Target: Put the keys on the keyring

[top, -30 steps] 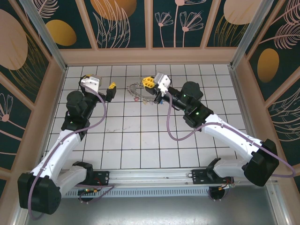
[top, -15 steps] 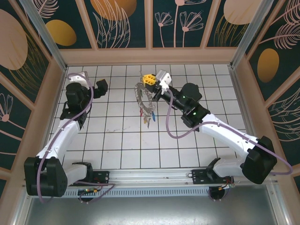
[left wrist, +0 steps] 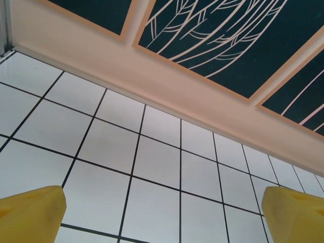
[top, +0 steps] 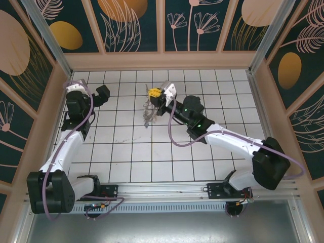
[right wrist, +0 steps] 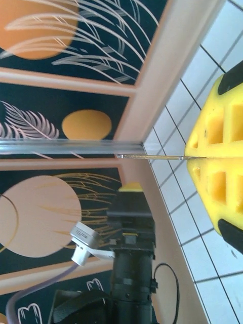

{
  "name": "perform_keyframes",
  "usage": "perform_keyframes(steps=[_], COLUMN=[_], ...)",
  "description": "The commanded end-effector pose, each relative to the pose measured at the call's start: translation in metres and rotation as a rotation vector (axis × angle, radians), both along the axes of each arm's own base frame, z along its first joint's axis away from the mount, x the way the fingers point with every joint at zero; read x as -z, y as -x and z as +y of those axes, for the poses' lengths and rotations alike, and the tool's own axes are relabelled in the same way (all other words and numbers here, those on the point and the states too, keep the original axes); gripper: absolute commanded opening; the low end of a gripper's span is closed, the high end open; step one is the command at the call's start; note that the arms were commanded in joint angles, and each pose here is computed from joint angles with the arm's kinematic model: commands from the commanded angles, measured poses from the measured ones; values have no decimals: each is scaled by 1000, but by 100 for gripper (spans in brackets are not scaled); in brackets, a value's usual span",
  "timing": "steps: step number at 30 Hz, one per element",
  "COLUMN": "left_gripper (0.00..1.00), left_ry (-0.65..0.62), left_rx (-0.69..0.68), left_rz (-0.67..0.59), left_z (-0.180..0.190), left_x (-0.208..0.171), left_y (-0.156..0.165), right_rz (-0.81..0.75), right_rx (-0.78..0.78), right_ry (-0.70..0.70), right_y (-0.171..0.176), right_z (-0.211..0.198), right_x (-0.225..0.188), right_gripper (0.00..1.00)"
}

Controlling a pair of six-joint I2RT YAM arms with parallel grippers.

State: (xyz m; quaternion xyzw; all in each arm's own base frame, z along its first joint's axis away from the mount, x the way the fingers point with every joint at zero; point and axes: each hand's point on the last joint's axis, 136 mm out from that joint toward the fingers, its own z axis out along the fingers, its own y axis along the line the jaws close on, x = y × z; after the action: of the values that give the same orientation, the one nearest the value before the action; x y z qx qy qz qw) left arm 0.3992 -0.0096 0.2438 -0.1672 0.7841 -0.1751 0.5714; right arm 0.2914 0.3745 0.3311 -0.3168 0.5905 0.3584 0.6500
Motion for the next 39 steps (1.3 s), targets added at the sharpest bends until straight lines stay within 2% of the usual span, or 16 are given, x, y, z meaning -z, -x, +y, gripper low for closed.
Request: perform_keyframes(steps=[1,5,10,14,23,33,39], left_gripper=[99,99,99,99,99,98,99], left_ry=[-1,-12,-2,-20,-126,-109,-110], left_rx=[-23,-51,-96,-108,-134,-209,-272], left_rz=[8,24,113,106,68,89,107], left_z=[7,15,33,40,48,59,69], left_x=[3,8,26,26,27,51,66], left_y=[3,8,10,12,24,33,35], right_rz=[-17,67,162,221,396,504,592], right_rx=[-44,-93,-189,-129,82,253,396], right_ry=[-127,-146,-195,-237,-312,-279,-309], right_y=[11,15,25,11,-32,-42,-46], right_z=[9,25,50,48,-13,-83,-123], right_x=[-23,-3,10,21,75,133,168], right_gripper=[0,0,0,0,0,0,0])
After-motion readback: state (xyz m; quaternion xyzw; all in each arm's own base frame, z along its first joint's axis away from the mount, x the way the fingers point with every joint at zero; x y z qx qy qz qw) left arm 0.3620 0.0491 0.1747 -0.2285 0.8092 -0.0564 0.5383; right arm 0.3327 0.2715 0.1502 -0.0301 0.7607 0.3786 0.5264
